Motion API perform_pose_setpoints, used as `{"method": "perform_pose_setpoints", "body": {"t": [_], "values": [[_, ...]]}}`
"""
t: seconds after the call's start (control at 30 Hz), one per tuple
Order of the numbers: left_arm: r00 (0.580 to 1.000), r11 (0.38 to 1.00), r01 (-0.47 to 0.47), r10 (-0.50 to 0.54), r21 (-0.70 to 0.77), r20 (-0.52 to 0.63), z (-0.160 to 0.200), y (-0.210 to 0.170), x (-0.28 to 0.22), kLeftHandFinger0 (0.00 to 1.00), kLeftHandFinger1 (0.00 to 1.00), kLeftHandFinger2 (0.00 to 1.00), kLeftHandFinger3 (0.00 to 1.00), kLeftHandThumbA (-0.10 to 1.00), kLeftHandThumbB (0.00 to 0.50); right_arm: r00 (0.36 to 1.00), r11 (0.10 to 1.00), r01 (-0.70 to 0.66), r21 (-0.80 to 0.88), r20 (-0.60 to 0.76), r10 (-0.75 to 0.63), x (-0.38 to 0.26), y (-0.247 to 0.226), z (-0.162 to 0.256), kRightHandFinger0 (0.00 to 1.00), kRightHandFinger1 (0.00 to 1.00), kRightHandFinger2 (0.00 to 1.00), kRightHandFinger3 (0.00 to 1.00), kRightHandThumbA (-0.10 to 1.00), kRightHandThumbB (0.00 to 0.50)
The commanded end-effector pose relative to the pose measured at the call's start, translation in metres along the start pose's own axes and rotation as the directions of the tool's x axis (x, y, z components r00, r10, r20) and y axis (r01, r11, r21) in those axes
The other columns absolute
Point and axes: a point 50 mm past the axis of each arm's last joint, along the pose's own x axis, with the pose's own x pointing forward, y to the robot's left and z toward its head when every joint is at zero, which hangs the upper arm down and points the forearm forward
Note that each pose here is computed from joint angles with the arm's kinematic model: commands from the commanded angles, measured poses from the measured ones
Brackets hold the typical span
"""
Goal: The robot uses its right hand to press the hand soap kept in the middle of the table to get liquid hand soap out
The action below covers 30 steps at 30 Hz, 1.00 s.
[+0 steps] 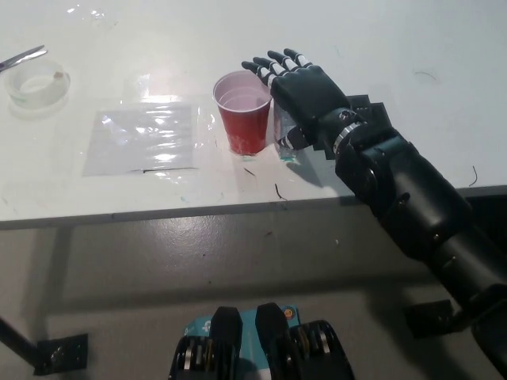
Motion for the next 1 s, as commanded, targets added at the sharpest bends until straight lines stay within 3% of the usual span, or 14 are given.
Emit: {"method": "perform_pose_setpoints", "body": {"t": [0.0,0.37,0.73,0.97], "values": [[0.995,0.999,0.044,-0.046,0.019,0.088,0.0207,-0.0012,0.0076,0.0,0.0,0.1,0.33,0.94,0.103,0.984,0.983,-0.176,0.05,-0.024,0.178,-0.0133,0.055,-0.0039,1.0,1.0,1.0,1.0,1.0,0.4],[0.995,0.999,0.052,-0.051,-0.009,0.089,0.0244,-0.0058,0.0082,0.0,0.0,0.11,0.34,0.92,0.098,0.983,0.982,-0.182,0.044,-0.03,0.183,-0.0119,0.0562,-0.0029,1.0,1.0,1.0,1.0,1.0,0.398],[0.994,0.998,0.052,-0.053,0.018,0.099,0.0272,-0.0067,0.0122,0.02,0.03,0.14,0.36,0.97,0.086,0.979,0.98,-0.195,0.048,-0.044,0.197,-0.011,0.0537,-0.0041,1.0,1.0,1.0,1.0,1.0,0.429],[0.992,0.998,0.063,-0.062,-0.003,0.109,0.0285,-0.0081,0.0135,0.0,0.0,0.11,0.34,0.95,0.096,0.978,0.978,-0.2,0.055,-0.044,0.202,-0.0104,0.0526,-0.004,1.0,1.0,1.0,1.0,1.0,0.439]]}}
